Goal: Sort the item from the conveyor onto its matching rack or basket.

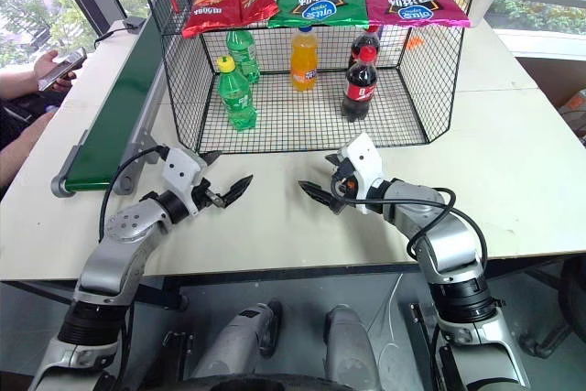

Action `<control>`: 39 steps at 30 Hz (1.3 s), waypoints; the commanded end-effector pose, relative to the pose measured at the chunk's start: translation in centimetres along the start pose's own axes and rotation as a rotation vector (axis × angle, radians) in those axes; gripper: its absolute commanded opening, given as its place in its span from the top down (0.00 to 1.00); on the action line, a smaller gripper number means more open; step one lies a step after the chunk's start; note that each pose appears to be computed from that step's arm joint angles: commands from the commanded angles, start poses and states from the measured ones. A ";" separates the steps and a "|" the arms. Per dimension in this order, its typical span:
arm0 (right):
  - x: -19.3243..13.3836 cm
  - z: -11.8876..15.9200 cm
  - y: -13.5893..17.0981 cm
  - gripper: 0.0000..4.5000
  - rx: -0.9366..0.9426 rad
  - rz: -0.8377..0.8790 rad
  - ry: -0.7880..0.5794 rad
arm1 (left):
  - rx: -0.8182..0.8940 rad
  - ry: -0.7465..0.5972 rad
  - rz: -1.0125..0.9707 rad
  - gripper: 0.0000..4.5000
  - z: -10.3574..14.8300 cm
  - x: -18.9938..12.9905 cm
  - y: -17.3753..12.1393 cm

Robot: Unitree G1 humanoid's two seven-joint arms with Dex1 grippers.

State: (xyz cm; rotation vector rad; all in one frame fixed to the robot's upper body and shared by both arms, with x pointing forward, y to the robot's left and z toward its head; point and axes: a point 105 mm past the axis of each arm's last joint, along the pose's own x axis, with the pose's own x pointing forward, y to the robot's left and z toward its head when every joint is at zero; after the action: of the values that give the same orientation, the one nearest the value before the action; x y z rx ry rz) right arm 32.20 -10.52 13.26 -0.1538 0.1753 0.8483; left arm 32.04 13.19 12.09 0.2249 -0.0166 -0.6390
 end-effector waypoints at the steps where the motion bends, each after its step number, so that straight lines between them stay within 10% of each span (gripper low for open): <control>1: -0.3 1.2 0.2 0.02 -0.038 0.010 -0.038 | 0.018 -0.058 0.001 0.00 1.6 -0.3 0.1; 39: 0.7 2.5 0.7 0.02 -0.059 0.054 -0.074 | 0.043 -0.045 0.041 0.00 2.5 -1.4 1.0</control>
State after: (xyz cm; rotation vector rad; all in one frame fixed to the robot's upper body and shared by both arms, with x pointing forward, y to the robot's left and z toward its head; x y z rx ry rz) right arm 32.36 -9.89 13.91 -0.1612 0.1550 0.8764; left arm 31.74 13.68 12.86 0.2403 -0.0182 -0.6143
